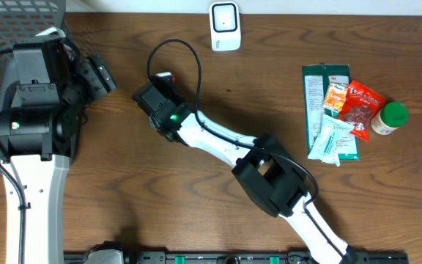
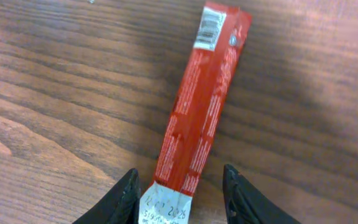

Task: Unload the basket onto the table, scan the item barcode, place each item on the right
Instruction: 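Lift the red stick snack up toward the scanner with right gripper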

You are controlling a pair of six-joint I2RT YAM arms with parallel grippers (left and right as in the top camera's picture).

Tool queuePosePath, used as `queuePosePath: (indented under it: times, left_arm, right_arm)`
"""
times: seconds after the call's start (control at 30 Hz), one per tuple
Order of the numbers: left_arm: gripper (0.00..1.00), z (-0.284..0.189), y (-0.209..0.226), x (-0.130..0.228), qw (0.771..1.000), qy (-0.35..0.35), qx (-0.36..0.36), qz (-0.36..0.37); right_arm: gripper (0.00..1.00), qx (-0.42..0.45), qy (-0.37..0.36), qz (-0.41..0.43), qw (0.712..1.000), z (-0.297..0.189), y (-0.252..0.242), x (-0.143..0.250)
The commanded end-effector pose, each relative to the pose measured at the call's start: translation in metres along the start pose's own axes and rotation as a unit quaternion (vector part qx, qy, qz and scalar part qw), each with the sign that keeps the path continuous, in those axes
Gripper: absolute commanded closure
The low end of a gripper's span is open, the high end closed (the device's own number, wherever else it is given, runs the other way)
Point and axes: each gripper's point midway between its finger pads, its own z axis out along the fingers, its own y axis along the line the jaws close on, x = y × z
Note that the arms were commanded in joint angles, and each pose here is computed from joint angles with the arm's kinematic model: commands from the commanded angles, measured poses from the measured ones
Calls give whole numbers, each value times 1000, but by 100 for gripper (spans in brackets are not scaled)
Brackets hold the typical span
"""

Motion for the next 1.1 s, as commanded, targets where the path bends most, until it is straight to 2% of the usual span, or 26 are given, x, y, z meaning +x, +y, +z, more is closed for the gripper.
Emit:
queuePosePath:
  times: [0.0, 0.27, 0.33, 0.43, 0.67, 0.87, 1.07]
  left_arm:
    - [16, -1, 1, -4, 1000, -4, -3, 1]
    - [16, 0, 1, -3, 1000, -3, -3, 1]
    - [16, 0, 1, -3, 1000, -3, -3, 1]
    - [16, 0, 1, -3, 1000, -3, -3, 1]
    - [16, 0, 1, -3, 1000, -3, -3, 1]
    - [16, 0, 1, -3, 1000, -3, -3, 1]
    - [16, 0, 1, -3, 1000, -3, -3, 1]
  right_arm:
    - [61, 7, 16, 41, 999, 12, -7, 20]
    - [64, 3, 27, 39, 999, 16, -7, 28]
    - [74, 4, 28, 39, 999, 16, -7, 29]
    - [99, 8, 28, 42, 999, 18, -12, 26]
    - [99, 8, 48, 34, 998, -7, -38, -2]
    - [99, -56, 136, -6, 989, -54, -63, -11]
    - [99, -14, 206, -26, 978, -67, -122, 1]
